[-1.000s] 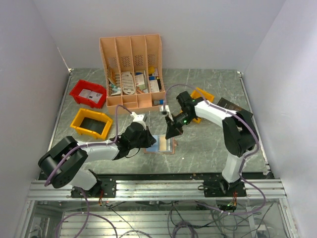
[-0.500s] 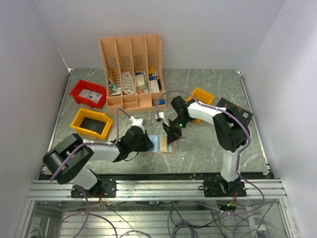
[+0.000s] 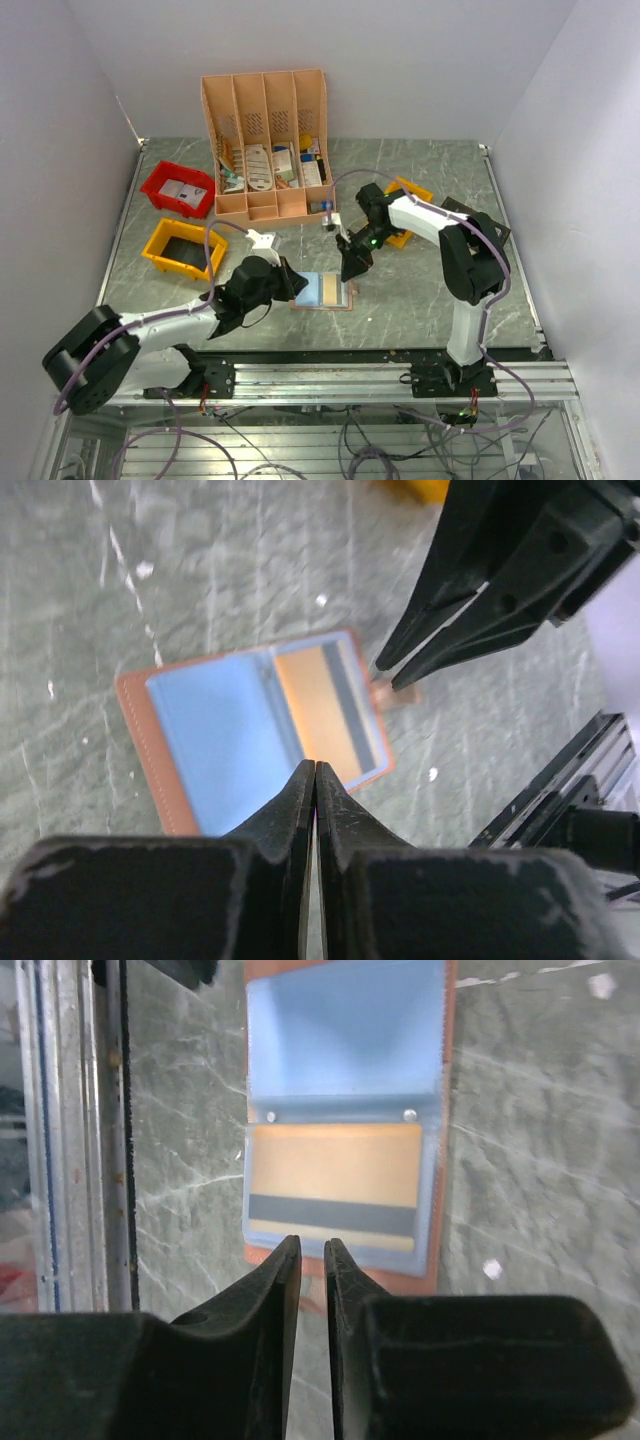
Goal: Put the credit cards into the card holder
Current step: Move the storage box to the center of the board.
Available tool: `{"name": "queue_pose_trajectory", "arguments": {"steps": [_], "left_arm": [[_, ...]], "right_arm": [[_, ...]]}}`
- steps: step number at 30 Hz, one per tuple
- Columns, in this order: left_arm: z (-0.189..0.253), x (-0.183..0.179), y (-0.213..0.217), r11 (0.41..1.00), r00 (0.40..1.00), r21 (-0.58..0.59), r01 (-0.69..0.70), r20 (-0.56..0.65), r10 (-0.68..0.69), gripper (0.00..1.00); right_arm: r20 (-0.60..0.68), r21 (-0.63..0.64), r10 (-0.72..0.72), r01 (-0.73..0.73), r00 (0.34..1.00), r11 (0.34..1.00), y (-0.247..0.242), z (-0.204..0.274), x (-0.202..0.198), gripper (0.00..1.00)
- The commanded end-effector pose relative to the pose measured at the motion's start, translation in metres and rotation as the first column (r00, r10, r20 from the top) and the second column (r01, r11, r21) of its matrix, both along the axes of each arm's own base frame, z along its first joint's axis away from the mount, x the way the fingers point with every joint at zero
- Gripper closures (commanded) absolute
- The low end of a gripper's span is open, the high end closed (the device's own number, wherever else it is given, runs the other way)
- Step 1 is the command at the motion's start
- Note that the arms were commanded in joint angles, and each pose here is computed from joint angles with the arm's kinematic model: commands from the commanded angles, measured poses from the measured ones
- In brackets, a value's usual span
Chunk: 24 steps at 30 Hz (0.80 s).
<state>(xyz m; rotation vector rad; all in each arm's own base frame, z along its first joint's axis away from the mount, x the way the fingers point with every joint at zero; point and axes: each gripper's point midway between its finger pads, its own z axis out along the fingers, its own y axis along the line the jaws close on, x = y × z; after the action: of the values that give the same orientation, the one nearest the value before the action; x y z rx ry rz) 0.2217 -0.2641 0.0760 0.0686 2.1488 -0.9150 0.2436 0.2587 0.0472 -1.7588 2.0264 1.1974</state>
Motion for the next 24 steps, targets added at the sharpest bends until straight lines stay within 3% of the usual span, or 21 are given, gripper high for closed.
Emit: {"name": "queue_pose_trajectory", "arguments": {"steps": [1,6,10,13,19,24], "left_arm": [[0.033,0.015,0.009,0.998,0.990,-0.034,-0.058,0.127,0.061,0.87],[0.065,0.020,0.013,0.986,0.972,-0.140,-0.091,0.205,0.119,0.73],[0.078,0.022,0.010,0.980,0.967,-0.183,-0.082,0.224,0.122,0.46],[0.083,0.018,0.001,0.976,0.972,-0.213,-0.043,0.216,0.090,0.32],[0.077,0.018,-0.005,0.978,0.983,-0.205,-0.032,0.170,0.068,0.24],[0.077,0.019,0.003,0.982,0.982,-0.177,-0.062,0.166,0.092,0.21]], "right_arm": [[0.044,0.168,-0.035,0.027,0.998,0.985,-0.004,0.053,0.016,0.82],[0.135,0.214,-0.212,0.181,0.968,0.960,-0.030,0.081,0.059,0.70],[0.174,0.182,-0.386,0.356,0.906,0.917,-0.066,0.087,0.103,0.58],[0.181,0.124,-0.467,0.451,0.866,0.884,-0.096,0.081,0.130,0.53],[0.210,-0.001,-0.547,0.560,0.810,0.829,-0.141,0.061,0.173,0.43],[0.233,-0.080,-0.551,0.581,0.801,0.810,-0.156,0.036,0.189,0.38]]}}
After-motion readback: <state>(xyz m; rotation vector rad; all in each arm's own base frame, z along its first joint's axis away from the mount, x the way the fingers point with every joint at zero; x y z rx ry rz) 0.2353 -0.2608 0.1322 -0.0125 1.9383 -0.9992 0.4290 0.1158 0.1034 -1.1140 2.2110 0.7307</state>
